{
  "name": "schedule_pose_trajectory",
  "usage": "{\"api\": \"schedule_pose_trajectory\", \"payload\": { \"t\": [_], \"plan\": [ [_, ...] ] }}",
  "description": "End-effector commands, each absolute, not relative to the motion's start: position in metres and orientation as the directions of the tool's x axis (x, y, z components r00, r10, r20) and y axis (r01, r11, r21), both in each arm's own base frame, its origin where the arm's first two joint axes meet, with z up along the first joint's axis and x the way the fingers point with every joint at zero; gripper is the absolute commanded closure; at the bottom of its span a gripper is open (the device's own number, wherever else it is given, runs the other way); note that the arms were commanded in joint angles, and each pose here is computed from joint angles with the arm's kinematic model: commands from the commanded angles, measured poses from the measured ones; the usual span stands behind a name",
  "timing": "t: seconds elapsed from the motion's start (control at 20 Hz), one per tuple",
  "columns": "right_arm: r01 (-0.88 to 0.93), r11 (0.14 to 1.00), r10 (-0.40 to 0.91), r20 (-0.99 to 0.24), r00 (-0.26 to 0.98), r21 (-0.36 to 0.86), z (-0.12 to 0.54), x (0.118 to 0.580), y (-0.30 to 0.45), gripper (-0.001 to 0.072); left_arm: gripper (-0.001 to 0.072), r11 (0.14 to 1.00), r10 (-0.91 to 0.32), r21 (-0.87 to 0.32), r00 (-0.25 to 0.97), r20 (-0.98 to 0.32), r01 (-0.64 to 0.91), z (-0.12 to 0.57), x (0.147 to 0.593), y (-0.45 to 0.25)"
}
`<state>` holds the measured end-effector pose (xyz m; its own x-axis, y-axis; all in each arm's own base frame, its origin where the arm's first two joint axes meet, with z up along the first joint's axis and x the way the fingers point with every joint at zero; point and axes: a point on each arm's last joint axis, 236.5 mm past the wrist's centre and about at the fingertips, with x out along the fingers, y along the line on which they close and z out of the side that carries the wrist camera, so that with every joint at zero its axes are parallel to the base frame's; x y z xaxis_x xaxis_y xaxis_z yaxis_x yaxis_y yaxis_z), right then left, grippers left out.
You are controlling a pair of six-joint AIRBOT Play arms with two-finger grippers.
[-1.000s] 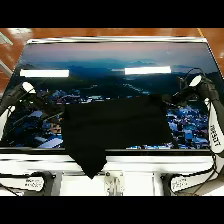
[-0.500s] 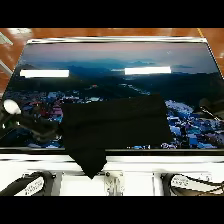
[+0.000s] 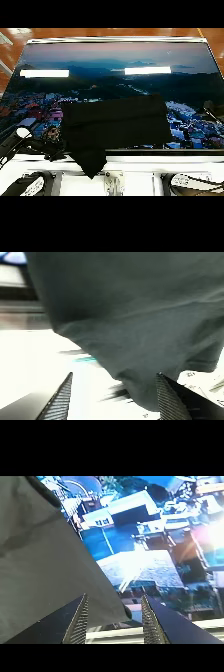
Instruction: Fold the shirts.
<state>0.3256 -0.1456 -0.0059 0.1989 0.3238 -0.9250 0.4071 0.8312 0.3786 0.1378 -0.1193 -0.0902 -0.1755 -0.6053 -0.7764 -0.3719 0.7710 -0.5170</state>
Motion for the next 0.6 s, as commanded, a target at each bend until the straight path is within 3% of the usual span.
{"api": "schedule_pose_trajectory", "payload": {
  "t": [0.0,0.3,0.55],
  "plan": [
    [0.427,0.819,0.343,-0.924,0.171,0.383,-0.022,0.322,-0.145,0.0240,0.0103,0.757,-0.618,-0.512,-0.190,-0.763,-0.405,-0.098,0.129,-0.123],
    [0.459,0.799,0.362,-0.920,0.146,0.388,-0.044,0.315,-0.140,0.0239,0.0103,0.731,-0.636,-0.518,-0.169,-0.753,-0.444,-0.107,0.139,-0.130],
    [0.477,0.792,0.341,-0.924,0.174,0.382,-0.046,0.322,-0.145,0.0240,0.0104,0.753,-0.626,-0.502,-0.226,-0.747,-0.426,-0.122,0.133,-0.147]
  ]
}}
